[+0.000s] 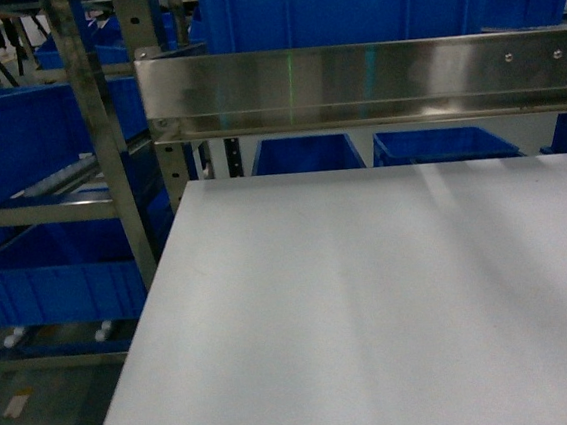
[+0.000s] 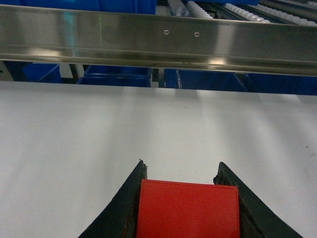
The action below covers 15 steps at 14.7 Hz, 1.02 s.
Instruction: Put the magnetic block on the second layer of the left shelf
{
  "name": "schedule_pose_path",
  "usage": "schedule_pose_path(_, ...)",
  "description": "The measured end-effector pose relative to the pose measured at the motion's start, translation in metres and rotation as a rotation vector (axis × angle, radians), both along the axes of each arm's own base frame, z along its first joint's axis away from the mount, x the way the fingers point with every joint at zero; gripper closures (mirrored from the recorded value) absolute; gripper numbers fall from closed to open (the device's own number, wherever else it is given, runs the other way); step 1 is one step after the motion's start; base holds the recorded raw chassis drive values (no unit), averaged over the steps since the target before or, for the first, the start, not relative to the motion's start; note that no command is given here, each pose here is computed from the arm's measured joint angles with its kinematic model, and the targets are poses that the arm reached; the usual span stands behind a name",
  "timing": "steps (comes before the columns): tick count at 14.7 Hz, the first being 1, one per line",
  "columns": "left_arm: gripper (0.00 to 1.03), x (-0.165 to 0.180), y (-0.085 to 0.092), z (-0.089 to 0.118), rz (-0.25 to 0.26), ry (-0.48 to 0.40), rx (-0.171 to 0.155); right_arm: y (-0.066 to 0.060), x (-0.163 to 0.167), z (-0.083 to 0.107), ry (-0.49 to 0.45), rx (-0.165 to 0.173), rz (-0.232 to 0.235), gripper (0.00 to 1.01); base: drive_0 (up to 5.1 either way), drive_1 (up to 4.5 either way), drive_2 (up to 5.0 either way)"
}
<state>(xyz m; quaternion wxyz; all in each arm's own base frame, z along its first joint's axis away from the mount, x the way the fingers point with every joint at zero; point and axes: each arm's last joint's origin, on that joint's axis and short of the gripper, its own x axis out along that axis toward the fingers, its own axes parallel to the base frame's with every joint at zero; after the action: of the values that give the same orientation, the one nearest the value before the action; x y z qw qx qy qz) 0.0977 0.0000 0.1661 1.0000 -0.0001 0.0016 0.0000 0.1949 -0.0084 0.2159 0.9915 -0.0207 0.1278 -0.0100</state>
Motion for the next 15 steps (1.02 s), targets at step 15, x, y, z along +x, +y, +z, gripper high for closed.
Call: schedule_pose_path(15, 0.05, 0.0, 0.0, 0.0, -0.001, 0.0, 0.0, -0.0001, -0.0001, 0.0001, 0.0, 0.0, 0.0, 0.68, -5.0, 2.42, 2.4)
